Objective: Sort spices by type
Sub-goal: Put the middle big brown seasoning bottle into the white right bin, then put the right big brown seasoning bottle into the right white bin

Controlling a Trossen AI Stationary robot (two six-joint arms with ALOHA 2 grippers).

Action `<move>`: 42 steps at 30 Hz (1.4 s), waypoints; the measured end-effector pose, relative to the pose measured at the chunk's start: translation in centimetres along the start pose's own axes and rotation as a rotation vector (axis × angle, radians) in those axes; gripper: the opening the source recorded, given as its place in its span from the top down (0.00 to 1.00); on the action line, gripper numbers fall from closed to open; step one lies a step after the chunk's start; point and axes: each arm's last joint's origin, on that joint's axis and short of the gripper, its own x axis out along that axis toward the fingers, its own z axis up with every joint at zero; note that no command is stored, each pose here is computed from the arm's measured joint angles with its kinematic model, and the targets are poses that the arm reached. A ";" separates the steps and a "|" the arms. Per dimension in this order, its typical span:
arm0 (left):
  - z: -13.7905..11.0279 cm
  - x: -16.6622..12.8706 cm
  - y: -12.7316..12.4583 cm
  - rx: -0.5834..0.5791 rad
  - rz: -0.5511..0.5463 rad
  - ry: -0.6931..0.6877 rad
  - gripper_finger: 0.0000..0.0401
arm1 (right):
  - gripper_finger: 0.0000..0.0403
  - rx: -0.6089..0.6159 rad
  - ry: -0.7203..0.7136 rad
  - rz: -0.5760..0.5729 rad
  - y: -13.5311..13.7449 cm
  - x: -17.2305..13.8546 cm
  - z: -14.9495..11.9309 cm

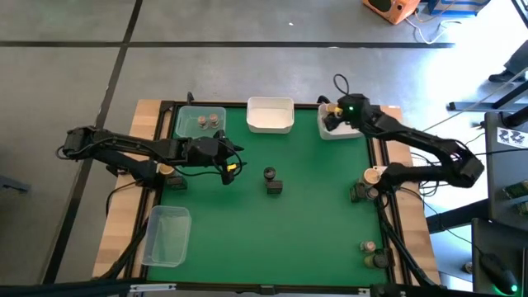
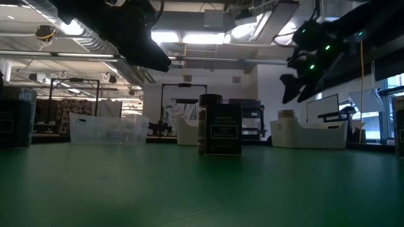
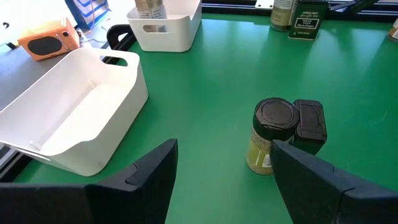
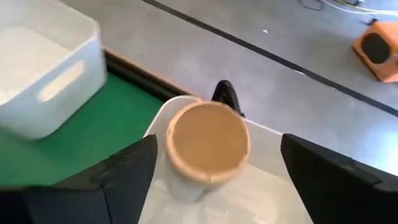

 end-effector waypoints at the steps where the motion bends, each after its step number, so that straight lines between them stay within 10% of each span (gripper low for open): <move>1: 0.0 0.0 0.0 0.000 0.000 0.000 0.40 | 0.16 -0.004 -0.001 0.013 -0.2 -0.7 0.0; 29: 0.0 0.0 0.0 -0.009 0.000 0.000 0.40 | 0.16 -0.083 0.347 0.385 0.3 -14.7 0.7; 42: 0.0 0.0 0.0 -0.015 0.000 0.001 0.40 | 0.16 -0.169 0.726 0.284 3.3 -15.3 -2.3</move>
